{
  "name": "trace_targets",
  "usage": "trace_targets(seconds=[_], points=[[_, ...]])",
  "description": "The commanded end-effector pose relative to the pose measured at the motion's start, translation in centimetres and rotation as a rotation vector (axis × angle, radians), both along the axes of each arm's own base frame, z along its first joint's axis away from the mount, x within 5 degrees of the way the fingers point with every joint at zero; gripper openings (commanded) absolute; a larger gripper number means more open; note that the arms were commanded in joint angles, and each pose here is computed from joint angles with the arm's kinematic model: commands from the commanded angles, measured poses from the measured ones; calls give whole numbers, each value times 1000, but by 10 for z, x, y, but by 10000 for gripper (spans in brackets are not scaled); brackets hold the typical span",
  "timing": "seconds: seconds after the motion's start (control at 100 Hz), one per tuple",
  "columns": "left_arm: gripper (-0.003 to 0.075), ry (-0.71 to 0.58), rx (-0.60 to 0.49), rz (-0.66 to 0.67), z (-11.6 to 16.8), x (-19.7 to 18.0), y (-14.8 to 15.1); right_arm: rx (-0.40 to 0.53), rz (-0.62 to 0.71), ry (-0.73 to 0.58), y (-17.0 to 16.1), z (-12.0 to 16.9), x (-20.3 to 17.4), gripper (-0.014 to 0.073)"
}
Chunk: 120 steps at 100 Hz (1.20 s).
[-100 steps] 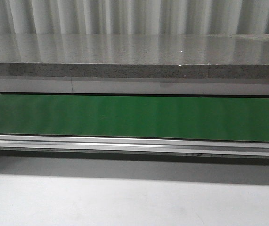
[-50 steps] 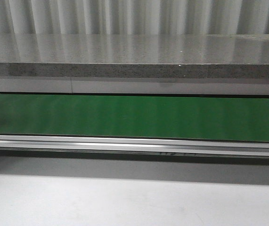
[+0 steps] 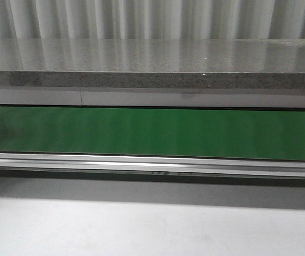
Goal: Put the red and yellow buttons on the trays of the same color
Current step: 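Carry the yellow button onto the belt and open the left gripper, then lower the left gripper onto a red button in the cluster and grasp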
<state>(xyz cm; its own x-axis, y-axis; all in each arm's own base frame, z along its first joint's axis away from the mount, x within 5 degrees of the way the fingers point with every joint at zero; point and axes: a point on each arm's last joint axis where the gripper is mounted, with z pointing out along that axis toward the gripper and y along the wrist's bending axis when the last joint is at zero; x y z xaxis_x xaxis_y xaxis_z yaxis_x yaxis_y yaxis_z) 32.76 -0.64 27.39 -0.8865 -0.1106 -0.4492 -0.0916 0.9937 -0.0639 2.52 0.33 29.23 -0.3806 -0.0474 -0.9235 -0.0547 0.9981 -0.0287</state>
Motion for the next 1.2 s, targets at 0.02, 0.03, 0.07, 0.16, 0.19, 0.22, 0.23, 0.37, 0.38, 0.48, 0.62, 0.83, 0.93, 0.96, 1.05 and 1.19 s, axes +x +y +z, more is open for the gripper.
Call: trace_targets(seconds=[0.02, 0.03, 0.07, 0.16, 0.19, 0.22, 0.23, 0.37, 0.38, 0.48, 0.62, 0.83, 0.93, 0.96, 1.05, 1.19], points=[[596, -153, 4, 29, 35, 3, 4, -7, 1, -80, 0, 13, 2, -66], [596, -155, 5, 35, 36, 3, 5, -7, 1, -80, 0, 13, 2, -66], [596, -162, 6, 58, 39, 4, 12, -7, 1, -80, 0, 13, 2, -66], [595, -156, 11, 115, 43, 3, 31, -7, 1, -80, 0, 13, 2, -66], [594, -147, 13, 137, 43, 2, 38, -7, 1, -80, 0, 13, 2, -66], [591, -138, 13, 151, 43, 1, 43, -7, 1, -80, 0, 13, 2, -66], [589, -136, 14, 161, 42, 0, 46, -7, 1, -80, 0, 13, 2, -66], [580, -57, 17, 251, 33, -6, 77, -7, 1, -80, 0, 13, 2, -66], [580, -53, 17, 254, 32, -6, 78, -7, 1, -80, 0, 13, 2, -66], [571, -7, 23, 283, 23, -7, 95, -7, 1, -80, 0, 13, 2, -66], [564, 57, 15, 331, 5, -5, 115, -7, 1, -80, 0, 13, 2, -66], [564, 122, 26, 342, -24, 5, 131, -7, 1, -80, 0, 13, 2, -66], [564, 101, 27, 346, -34, 12, 135, -7, 1, -80, 0, 13, 2, -66], [564, 87, 27, 346, -36, 15, 136, -7, 1, -80, 0, 13, 2, -66], [564, 77, 22, 348, -44, 26, 139, -7, 1, -80, 0, 13, 2, -66], [564, 72, 21, 349, -54, 43, 146, -7, 1, -80, 0, 13, 2, -66]])
